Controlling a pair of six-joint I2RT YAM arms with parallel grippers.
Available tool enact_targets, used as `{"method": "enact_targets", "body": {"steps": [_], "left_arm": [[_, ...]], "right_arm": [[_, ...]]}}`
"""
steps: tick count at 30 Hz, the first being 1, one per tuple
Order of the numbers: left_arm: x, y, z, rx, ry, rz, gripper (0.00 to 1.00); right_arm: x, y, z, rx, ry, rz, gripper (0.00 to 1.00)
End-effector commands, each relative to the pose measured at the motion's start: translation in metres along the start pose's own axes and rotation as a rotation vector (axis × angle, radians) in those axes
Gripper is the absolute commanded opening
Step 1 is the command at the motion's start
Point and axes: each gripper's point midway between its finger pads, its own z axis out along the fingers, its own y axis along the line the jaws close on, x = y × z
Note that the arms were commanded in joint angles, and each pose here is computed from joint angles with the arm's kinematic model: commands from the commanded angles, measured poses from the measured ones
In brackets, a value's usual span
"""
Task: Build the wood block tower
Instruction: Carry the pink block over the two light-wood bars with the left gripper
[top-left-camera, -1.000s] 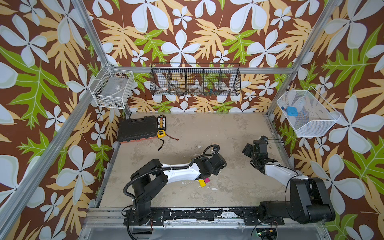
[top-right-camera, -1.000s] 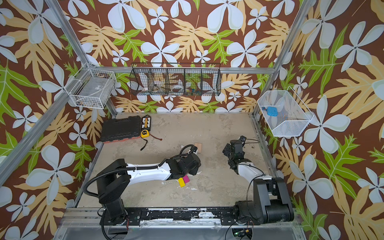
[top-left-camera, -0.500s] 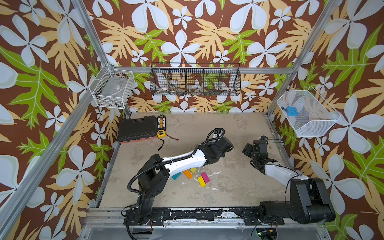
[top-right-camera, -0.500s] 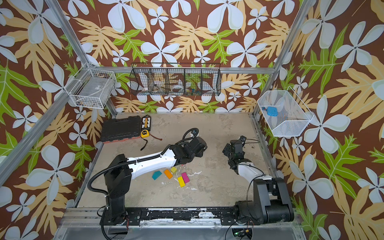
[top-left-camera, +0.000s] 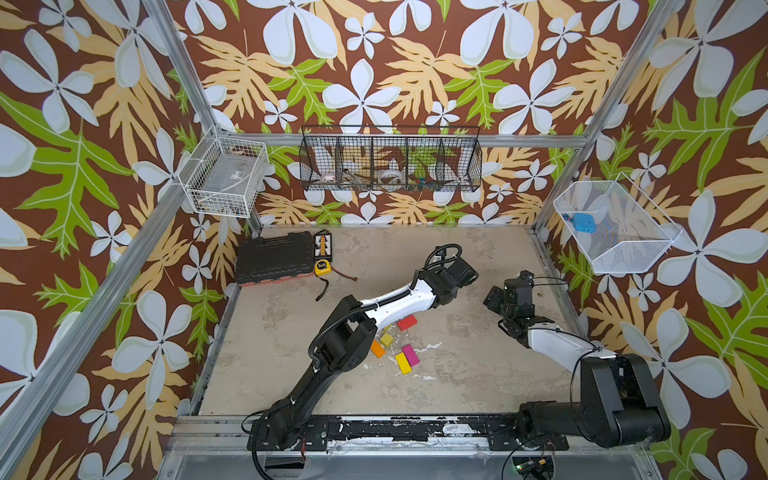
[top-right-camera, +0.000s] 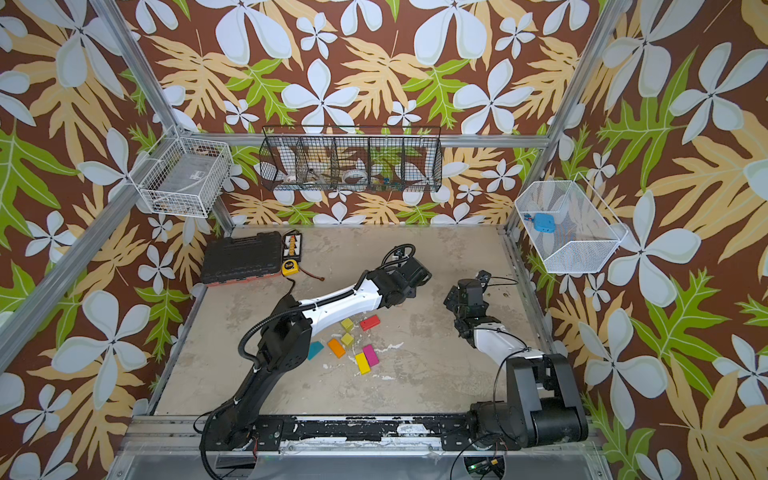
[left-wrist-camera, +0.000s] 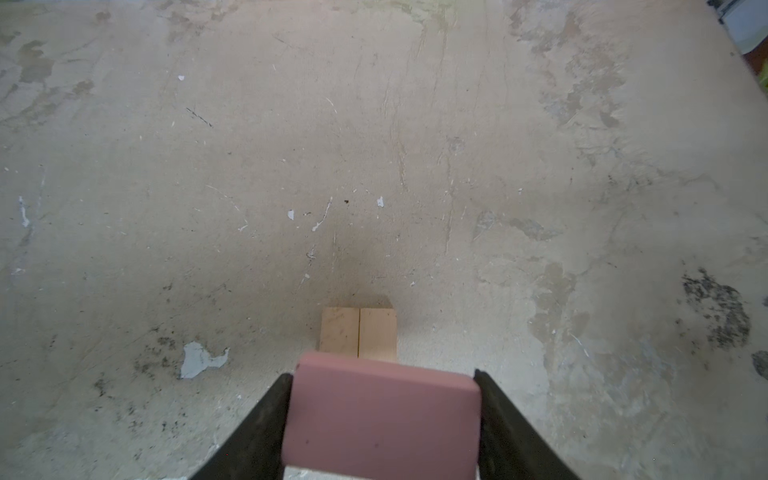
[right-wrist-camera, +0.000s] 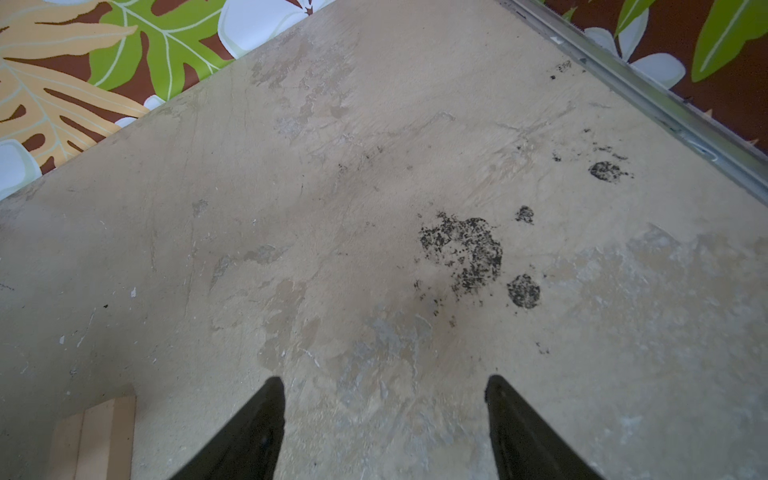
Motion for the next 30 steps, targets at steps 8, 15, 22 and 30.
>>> {"method": "enact_targets", "body": {"steps": [8, 15, 22, 30], "left_arm": [[0.014, 0.025, 0.027, -0.123, 0.028, -0.005, 0.23], [0.026, 0.026, 0.036, -0.125, 0.06, -0.002, 0.23], [0.034, 0.023, 0.042, -0.114, 0.08, -0.002, 0.24], [0.038, 0.017, 0.048, -0.089, 0.097, -0.005, 0.25]], "right_arm": [[-0.005, 0.002, 0.0, 0.017, -0.021, -0.009, 0.76], [-0.004, 0.004, 0.001, 0.024, -0.019, -0.023, 0.76], [-0.004, 0.005, 0.001, 0.024, -0.017, -0.027, 0.76], [-0.004, 0.006, 0.002, 0.025, -0.015, -0.03, 0.76]]}}
